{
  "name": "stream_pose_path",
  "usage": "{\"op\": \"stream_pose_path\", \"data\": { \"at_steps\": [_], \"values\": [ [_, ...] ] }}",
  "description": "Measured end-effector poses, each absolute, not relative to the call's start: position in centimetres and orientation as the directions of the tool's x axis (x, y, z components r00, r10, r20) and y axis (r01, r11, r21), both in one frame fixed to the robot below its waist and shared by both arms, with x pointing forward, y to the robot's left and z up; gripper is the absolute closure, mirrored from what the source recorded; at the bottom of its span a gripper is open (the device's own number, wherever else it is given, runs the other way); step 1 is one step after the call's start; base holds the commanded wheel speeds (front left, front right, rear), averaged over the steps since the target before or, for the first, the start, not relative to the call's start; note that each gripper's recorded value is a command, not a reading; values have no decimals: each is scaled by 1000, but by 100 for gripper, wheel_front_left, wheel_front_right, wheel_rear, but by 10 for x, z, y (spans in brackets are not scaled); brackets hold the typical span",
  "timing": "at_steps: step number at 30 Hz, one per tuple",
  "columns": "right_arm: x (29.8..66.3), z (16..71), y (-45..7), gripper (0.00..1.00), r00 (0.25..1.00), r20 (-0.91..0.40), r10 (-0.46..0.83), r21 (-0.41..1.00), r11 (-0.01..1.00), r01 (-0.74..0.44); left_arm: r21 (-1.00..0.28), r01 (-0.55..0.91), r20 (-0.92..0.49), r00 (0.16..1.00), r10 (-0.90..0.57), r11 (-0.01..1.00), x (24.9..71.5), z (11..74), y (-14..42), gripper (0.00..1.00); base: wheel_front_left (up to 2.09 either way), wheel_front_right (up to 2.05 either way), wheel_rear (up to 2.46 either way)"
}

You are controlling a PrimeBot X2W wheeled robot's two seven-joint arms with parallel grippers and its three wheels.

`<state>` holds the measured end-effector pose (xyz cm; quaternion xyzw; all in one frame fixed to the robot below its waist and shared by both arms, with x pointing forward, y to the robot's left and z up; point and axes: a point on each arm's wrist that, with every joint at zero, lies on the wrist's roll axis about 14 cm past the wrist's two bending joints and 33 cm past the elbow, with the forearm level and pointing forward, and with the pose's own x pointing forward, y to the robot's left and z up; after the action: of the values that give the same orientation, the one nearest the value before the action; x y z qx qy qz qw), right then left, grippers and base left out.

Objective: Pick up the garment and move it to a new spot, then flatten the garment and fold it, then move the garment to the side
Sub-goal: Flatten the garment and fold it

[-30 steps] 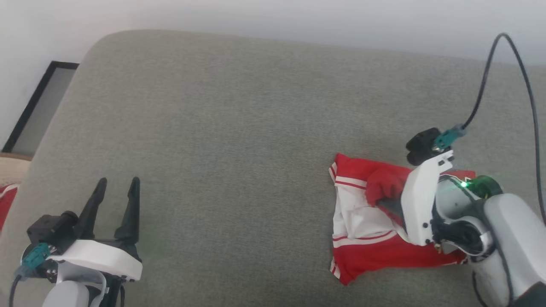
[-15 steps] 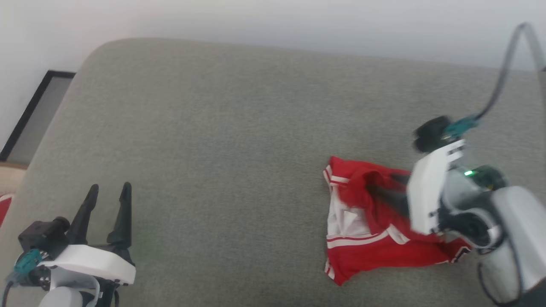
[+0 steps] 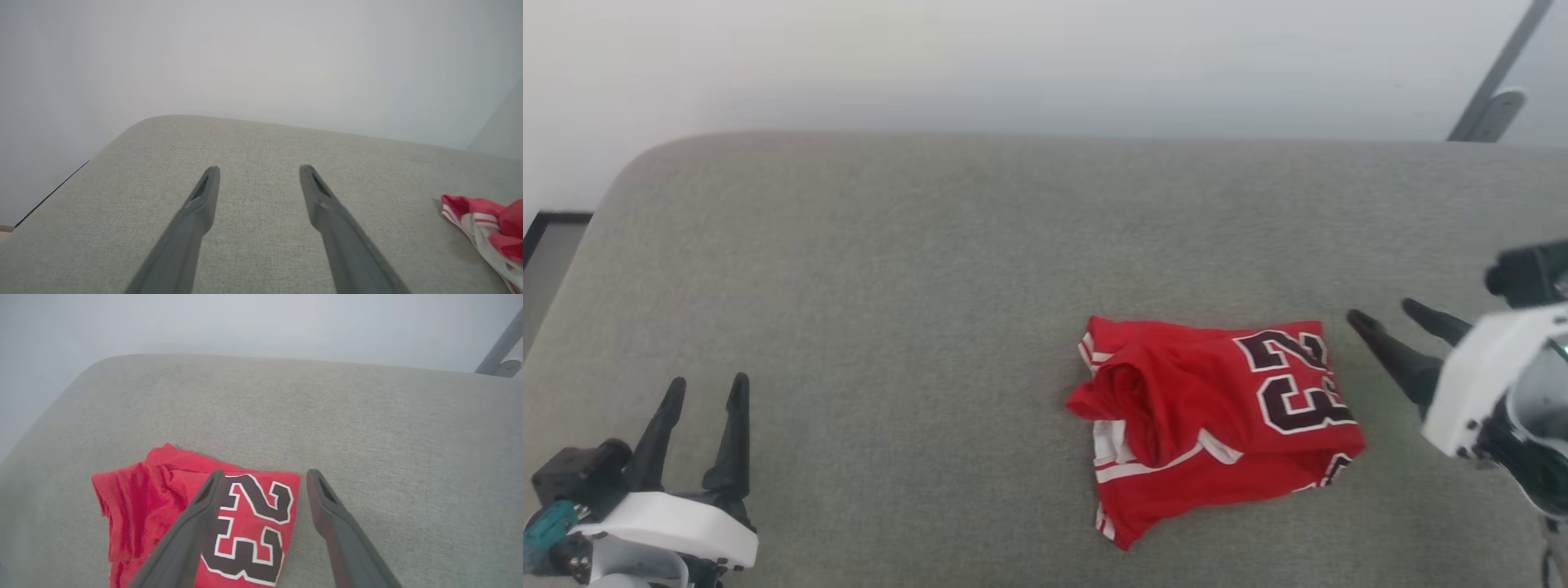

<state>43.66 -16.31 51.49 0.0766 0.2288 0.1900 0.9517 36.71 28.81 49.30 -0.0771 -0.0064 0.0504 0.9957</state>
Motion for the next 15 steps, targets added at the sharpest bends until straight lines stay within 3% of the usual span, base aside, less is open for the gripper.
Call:
{"op": "stream_pose_path", "data": {
  "at_steps": [7,15],
  "values": [
    [420,530,-210,0,930,-256,264,172,959,-225,-139,-69,19,997,73,988,366,499,283,0,0,0,0],
    [394,522,-248,0,978,-156,137,144,983,-114,-133,-55,29,998,59,990,358,502,281,0,0,0,0]
  ]
}}
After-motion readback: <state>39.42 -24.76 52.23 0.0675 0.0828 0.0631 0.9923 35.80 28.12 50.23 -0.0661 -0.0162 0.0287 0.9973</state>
